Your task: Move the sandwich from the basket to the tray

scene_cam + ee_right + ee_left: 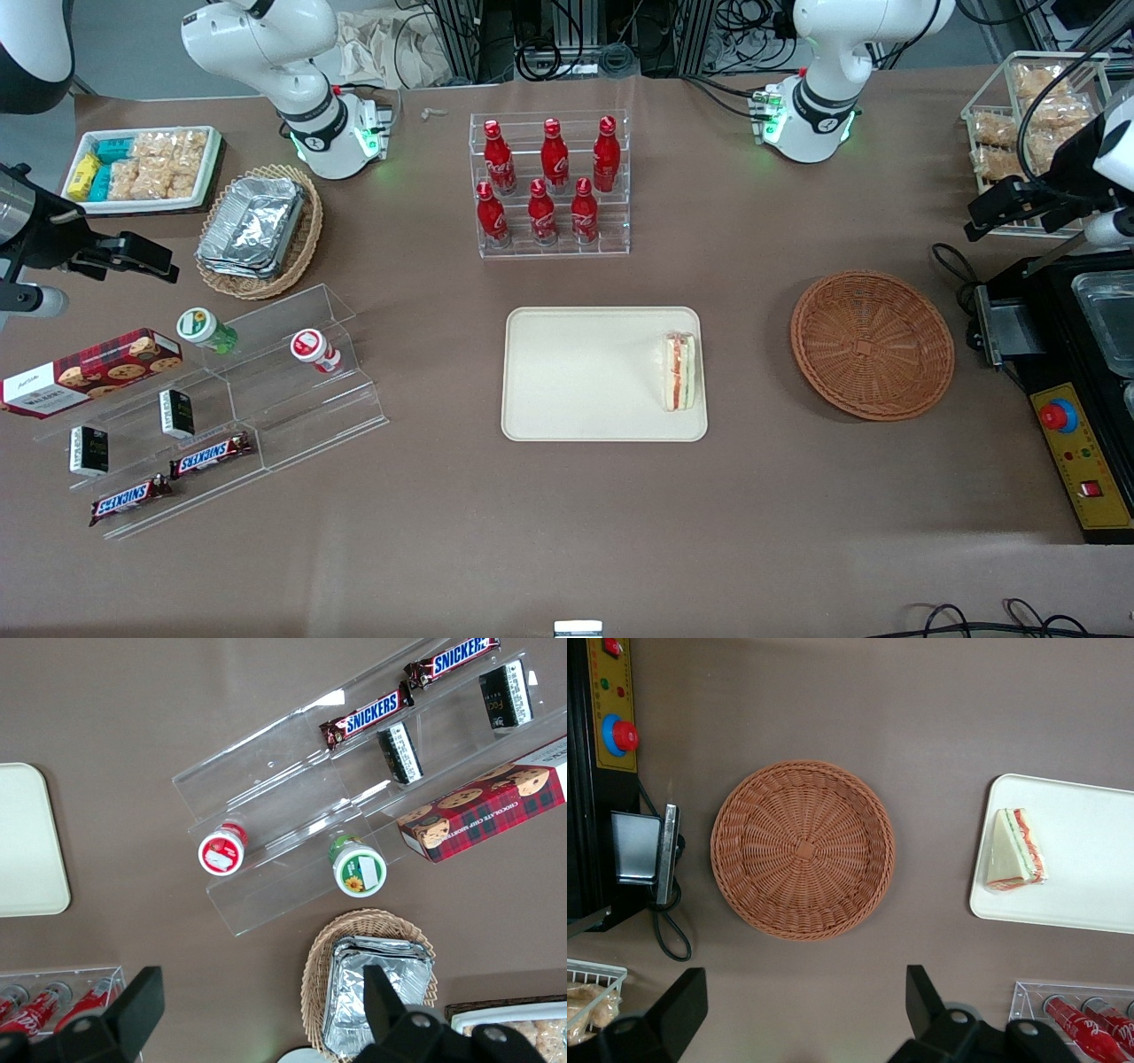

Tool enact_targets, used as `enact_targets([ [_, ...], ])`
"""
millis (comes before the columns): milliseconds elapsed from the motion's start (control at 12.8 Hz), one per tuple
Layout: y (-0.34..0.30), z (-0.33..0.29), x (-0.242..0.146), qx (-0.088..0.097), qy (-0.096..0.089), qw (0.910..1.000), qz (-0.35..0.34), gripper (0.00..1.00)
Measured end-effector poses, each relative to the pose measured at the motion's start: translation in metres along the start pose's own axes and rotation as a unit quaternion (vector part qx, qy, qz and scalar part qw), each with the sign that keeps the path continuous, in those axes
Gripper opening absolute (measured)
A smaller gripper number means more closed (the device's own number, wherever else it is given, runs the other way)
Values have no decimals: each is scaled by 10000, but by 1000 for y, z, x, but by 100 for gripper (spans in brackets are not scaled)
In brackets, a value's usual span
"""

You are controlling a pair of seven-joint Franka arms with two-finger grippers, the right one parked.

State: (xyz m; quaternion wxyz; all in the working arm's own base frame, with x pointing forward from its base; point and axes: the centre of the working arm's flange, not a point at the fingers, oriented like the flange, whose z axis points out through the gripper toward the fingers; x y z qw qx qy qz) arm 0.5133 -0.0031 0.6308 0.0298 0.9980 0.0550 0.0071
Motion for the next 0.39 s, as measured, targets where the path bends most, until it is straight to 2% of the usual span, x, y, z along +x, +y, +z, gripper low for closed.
enact_targets([
  [390,25,-2,-3,63,29,9996,266,100],
])
